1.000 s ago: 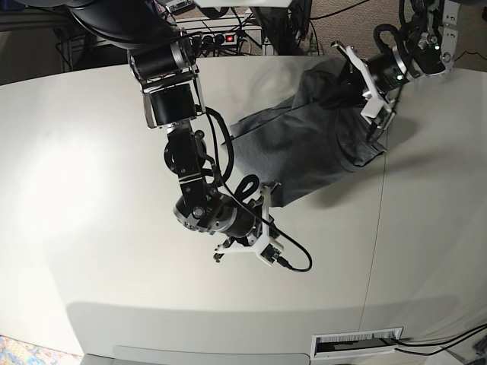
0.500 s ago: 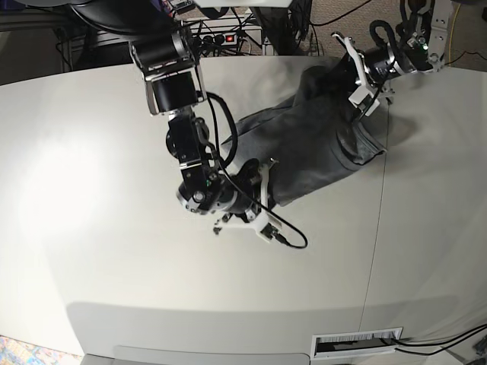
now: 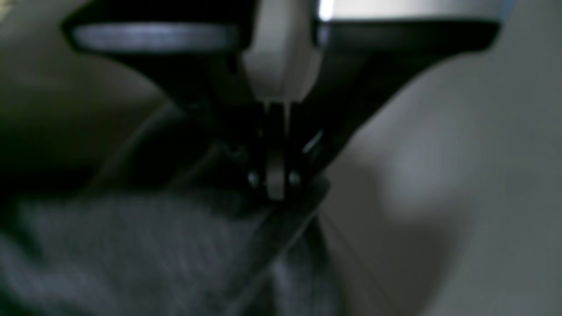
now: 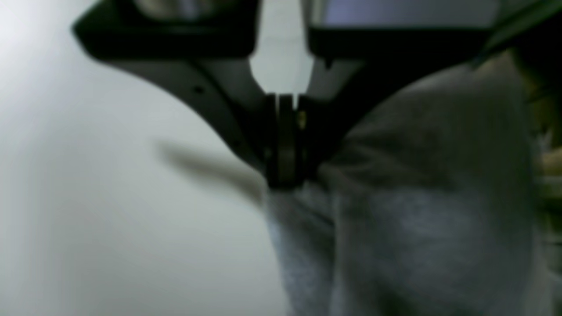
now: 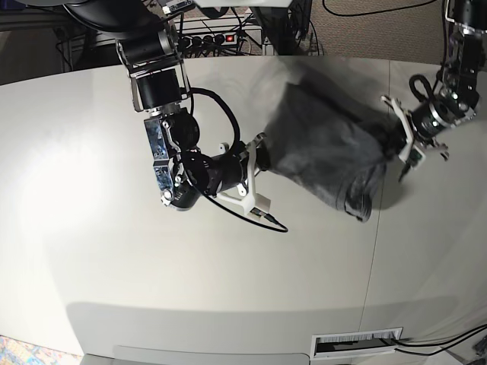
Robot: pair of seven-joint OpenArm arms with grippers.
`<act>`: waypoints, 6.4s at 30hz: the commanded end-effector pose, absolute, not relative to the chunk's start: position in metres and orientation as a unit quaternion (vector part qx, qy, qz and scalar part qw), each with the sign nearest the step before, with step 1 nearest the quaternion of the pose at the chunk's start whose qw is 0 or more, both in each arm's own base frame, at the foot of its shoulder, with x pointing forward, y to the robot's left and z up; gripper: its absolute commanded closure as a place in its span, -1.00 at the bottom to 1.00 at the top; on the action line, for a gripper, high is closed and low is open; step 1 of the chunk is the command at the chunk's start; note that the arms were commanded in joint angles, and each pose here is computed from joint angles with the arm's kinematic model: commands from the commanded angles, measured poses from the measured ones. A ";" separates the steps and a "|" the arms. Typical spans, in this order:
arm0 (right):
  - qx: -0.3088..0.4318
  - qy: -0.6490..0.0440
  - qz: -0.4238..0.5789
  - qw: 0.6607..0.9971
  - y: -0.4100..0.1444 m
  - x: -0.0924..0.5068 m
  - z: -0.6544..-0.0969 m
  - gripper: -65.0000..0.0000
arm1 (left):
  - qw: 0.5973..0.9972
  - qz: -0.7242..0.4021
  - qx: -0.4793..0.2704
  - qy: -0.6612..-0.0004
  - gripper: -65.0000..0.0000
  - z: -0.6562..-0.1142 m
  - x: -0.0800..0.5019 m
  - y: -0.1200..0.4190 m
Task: Fold the T-shirt properly
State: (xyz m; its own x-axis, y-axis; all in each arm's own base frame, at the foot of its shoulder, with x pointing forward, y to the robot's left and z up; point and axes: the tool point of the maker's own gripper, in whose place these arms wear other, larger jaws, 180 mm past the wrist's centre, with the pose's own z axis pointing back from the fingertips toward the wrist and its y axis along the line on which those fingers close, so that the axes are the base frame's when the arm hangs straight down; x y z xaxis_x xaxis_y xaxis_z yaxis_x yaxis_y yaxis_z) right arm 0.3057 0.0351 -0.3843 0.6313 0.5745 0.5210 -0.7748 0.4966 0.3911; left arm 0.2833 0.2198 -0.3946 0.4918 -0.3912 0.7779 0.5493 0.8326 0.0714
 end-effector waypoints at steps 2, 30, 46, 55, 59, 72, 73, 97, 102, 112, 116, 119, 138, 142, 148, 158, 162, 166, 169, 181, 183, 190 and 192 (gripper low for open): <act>0.350 -0.200 0.392 0.827 0.052 0.315 -0.358 1.00 | 0.847 -0.258 -0.084 -0.457 1.00 -0.378 0.312 0.233; 0.448 -0.195 0.353 0.798 0.063 0.291 -0.348 1.00 | 0.810 -0.337 -0.206 -0.434 1.00 -0.288 0.330 0.145; 0.451 -0.193 0.352 0.797 0.065 0.288 -0.348 1.00 | 0.841 -0.329 -0.216 -0.372 1.00 -0.371 0.233 0.129; 0.437 -0.191 0.350 0.806 0.050 0.290 -0.354 1.00 | 0.850 -0.343 -0.147 -0.371 1.00 -0.395 0.262 0.171; 0.421 -0.194 0.353 0.812 0.036 0.294 -0.355 1.00 | 0.850 -0.342 -0.134 -0.378 1.00 -0.392 0.283 0.191; 0.371 -0.242 0.388 0.808 0.008 0.306 -0.330 1.00 | 0.834 -0.345 -0.097 -0.419 1.00 -0.355 0.330 0.222; 0.371 -0.245 0.385 0.809 0.006 0.307 -0.329 1.00 | 0.834 -0.337 -0.109 -0.423 1.00 -0.352 0.330 0.219; 0.318 -0.340 0.212 0.859 -0.110 0.352 -0.315 1.00 | 0.816 -0.294 -0.195 -0.457 1.00 -0.348 0.318 0.138; 0.309 -0.343 0.211 0.861 -0.125 0.352 -0.311 1.00 | 0.813 -0.304 -0.124 -0.482 1.00 -0.350 0.332 0.150; 0.262 -0.365 0.190 0.873 -0.175 0.335 -0.303 1.00 | 0.809 -0.293 -0.078 -0.504 1.00 -0.350 0.346 0.147; 0.244 -0.366 0.177 0.881 -0.192 0.320 -0.306 1.00 | 0.812 -0.292 -0.070 -0.500 1.00 -0.361 0.346 0.143; 0.229 -0.368 0.172 0.885 -0.201 0.305 -0.306 1.00 | 0.811 -0.290 -0.058 -0.504 1.00 -0.371 0.350 0.146; 0.191 -0.381 0.149 0.892 -0.226 0.228 -0.291 1.00 | 0.807 -0.249 -0.054 -0.532 1.00 -0.353 0.410 0.157; 0.191 -0.381 0.148 0.892 -0.226 0.228 -0.291 1.00 | 0.805 -0.243 -0.069 -0.537 1.00 -0.353 0.410 0.141; 0.197 -0.372 0.146 0.895 -0.225 0.223 -0.297 1.00 | 0.791 -0.260 -0.073 -0.549 1.00 -0.320 0.411 0.131; 0.254 -0.365 0.139 0.885 -0.209 0.209 -0.297 1.00 | 0.790 -0.289 -0.058 -0.538 1.00 -0.279 0.383 0.131; 0.254 -0.365 0.139 0.885 -0.209 0.209 -0.297 1.00 | 0.804 -0.291 -0.035 -0.517 1.00 -0.291 0.354 0.147; 0.247 -0.361 0.139 0.888 -0.211 0.209 -0.300 1.00 | 0.813 -0.271 -0.017 -0.516 1.00 -0.286 0.324 0.167; 0.225 -0.347 0.140 0.900 -0.218 0.206 -0.307 1.00 | 0.825 -0.241 -0.029 -0.511 1.00 -0.285 0.297 0.179; 0.184 -0.269 0.137 0.935 -0.230 0.162 -0.339 1.00 | 0.892 -0.184 -0.065 -0.407 1.00 -0.312 0.175 0.202; 0.184 -0.254 0.141 0.939 -0.228 0.149 -0.341 1.00 | 0.901 -0.184 -0.076 -0.384 1.00 -0.318 0.156 0.197; 0.176 -0.184 0.162 0.953 -0.220 0.091 -0.347 1.00 | 0.932 -0.178 -0.109 -0.295 1.00 -0.332 0.088 0.183; 0.161 -0.156 0.162 0.961 -0.224 0.072 -0.353 1.00 | 0.940 -0.166 -0.115 -0.274 1.00 -0.336 0.070 0.181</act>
State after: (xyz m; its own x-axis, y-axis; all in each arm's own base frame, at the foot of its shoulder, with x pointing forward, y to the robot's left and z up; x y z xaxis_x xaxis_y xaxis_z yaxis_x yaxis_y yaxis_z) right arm 0.0708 -0.2229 -0.3572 0.9058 0.2509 0.3414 -0.3493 0.8982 0.2668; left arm 0.0691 0.1826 -0.3410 0.8033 -0.2507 0.5403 0.3699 0.9209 -0.1227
